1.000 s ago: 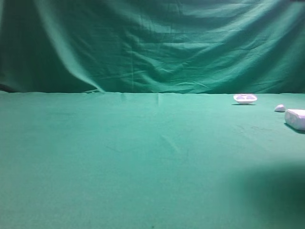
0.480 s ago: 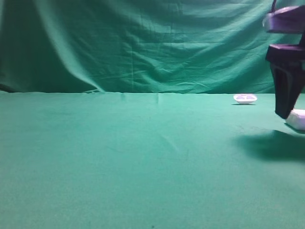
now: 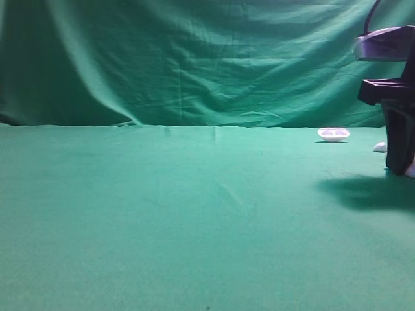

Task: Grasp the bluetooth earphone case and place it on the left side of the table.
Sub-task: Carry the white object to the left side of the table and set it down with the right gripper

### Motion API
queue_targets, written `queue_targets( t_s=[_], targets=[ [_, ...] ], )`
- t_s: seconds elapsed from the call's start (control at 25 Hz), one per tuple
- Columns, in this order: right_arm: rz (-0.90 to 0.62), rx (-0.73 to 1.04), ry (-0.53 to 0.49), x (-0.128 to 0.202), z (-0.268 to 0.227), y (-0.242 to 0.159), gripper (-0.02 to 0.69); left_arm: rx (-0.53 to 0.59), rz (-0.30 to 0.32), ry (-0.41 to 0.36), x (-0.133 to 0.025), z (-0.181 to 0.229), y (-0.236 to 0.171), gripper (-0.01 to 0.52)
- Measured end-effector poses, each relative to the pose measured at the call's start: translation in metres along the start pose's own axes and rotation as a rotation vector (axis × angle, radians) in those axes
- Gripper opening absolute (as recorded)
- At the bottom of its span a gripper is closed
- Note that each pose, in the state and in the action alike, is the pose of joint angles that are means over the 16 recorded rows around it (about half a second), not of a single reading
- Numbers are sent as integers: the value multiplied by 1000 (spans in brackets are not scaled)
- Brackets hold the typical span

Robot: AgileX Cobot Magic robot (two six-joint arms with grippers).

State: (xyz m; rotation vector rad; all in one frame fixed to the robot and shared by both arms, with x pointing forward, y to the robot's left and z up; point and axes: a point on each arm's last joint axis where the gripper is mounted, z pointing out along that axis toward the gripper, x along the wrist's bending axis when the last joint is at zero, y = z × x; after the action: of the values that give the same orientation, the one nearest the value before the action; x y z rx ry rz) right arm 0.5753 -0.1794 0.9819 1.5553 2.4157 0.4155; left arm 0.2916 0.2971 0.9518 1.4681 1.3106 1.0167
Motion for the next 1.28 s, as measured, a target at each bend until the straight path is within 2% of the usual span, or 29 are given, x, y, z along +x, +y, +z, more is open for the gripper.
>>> queue_targets(
  t_s=[0.16, 0.36, 0.56, 0.72, 1.0, 1.28],
  targets=[
    [-101, -97, 46, 41, -18, 43, 321, 0, 0, 0, 0, 0, 0, 0],
    [-244, -219, 119, 110, -27, 92, 321, 0, 0, 0, 0, 0, 0, 0],
    [-352, -274, 184, 179, -7, 119, 321, 0, 0, 0, 0, 0, 0, 0],
    [-408, -272, 217, 220, 24, 124, 321, 0, 0, 0, 0, 0, 0, 0],
    [-465, -251, 247, 258, 66, 117, 330, 0, 0, 0, 0, 0, 0, 0],
    [-486, -242, 263, 268, 79, 112, 451, 0, 0, 0, 0, 0, 0, 0]
  ],
)
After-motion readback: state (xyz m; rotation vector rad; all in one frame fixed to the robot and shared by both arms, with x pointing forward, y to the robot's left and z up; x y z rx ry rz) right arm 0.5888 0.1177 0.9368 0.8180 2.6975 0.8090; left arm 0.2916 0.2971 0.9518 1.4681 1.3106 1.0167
